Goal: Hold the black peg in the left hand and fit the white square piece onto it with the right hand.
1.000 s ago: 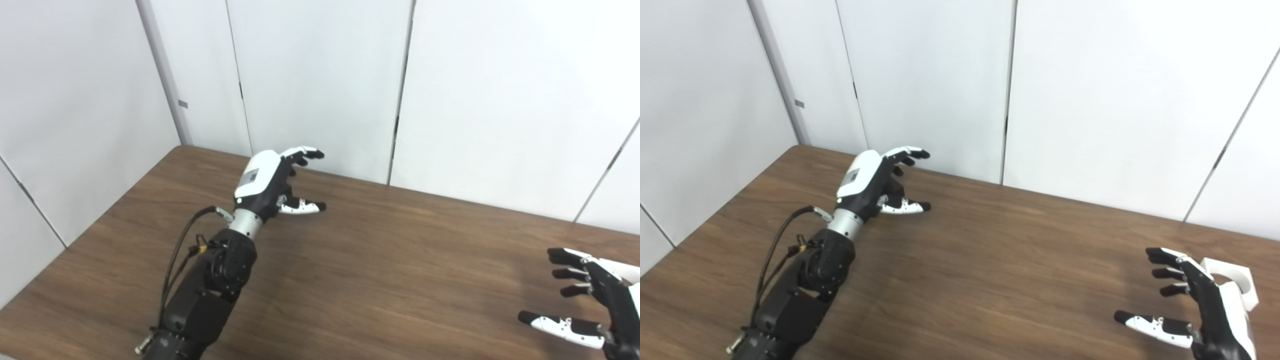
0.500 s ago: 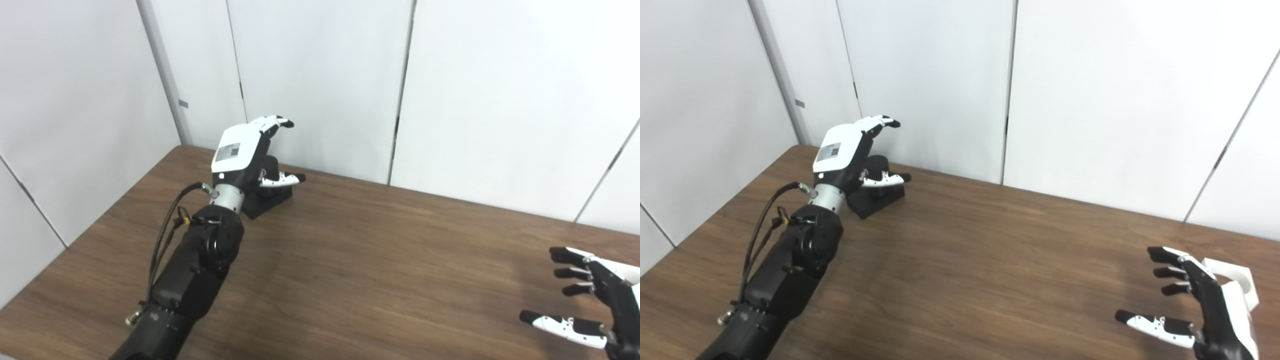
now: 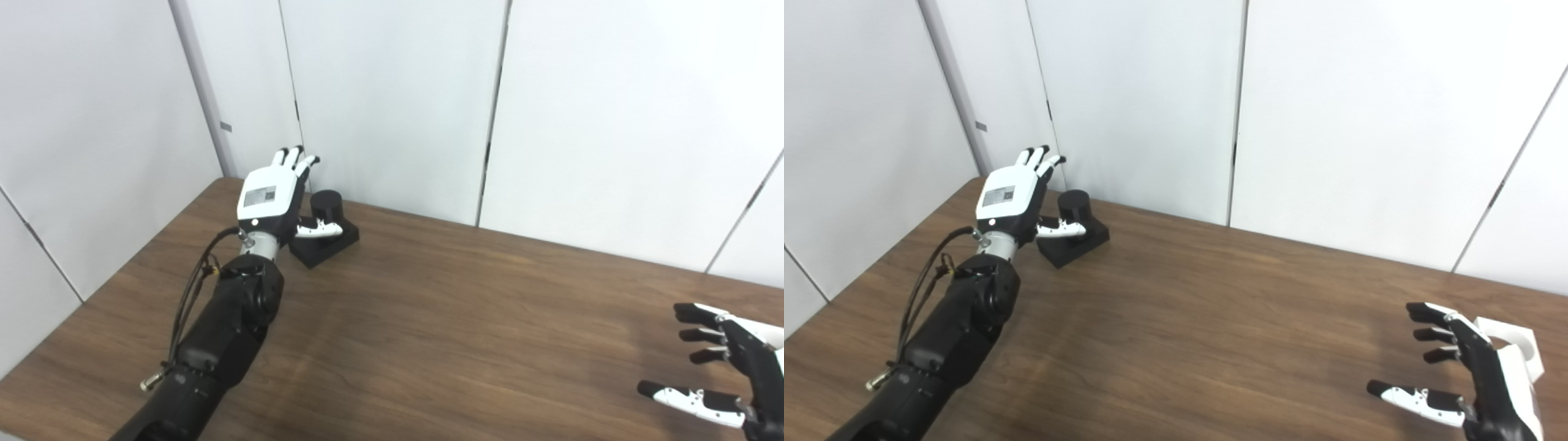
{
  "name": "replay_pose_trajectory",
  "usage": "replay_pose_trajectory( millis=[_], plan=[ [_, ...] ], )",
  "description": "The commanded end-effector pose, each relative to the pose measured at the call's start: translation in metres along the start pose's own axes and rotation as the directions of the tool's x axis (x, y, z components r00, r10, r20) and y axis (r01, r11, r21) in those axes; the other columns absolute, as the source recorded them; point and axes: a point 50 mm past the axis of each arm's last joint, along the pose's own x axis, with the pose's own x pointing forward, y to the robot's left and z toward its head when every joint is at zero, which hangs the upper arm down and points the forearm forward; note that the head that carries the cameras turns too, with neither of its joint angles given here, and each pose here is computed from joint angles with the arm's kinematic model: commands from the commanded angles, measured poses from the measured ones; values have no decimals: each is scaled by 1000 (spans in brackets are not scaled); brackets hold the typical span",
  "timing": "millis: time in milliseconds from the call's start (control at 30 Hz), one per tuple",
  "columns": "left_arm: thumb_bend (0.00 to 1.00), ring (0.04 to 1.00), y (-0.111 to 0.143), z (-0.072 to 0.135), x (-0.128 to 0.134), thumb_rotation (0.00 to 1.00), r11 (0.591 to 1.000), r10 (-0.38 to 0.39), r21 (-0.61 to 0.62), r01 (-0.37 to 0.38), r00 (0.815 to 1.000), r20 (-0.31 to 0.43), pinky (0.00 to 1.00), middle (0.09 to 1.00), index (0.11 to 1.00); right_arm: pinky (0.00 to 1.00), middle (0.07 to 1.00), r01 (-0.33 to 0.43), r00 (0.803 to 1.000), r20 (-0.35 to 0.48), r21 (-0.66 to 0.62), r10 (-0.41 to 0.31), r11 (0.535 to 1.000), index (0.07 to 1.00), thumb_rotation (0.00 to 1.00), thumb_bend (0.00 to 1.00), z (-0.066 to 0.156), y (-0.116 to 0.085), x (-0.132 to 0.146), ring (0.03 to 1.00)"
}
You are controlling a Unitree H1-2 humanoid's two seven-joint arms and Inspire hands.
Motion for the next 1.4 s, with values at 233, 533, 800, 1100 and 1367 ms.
replay_pose_trajectory(
  millis=[233, 533, 800, 1100, 1367],
  plan=[
    [1000, 1000, 25, -9, 29, 690, 994, 36, 102, -28, 996, -78, 941, 1000, 877, 531, 736, 31, 998, 57, -3, -31, 1000, 720, 0, 651, 16, -10, 7, 672],
    [1000, 1000, 17, -14, 30, 722, 996, -39, 80, 50, 991, -131, 966, 1000, 818, 530, 734, 35, 998, 60, -2, -34, 999, 719, 0, 647, 18, -11, 6, 668],
    [1000, 1000, 14, -10, 30, 763, 991, -107, 68, 117, 985, -136, 972, 1000, 766, 523, 729, 40, 997, 61, 0, -40, 999, 716, 0, 643, 18, -11, 5, 665],
    [1000, 1000, 6, -4, 30, 738, 982, -170, 61, 178, 978, -119, 983, 1000, 752, 532, 734, 38, 997, 61, 1, -38, 999, 718, 0, 641, 20, -13, 4, 672],
    [1000, 1000, -4, -2, 27, 710, 976, -206, 49, 214, 969, -135, 986, 1000, 761, 533, 733, 41, 998, 56, 2, -41, 999, 716, 0, 638, 24, -14, 3, 671]
  ],
)
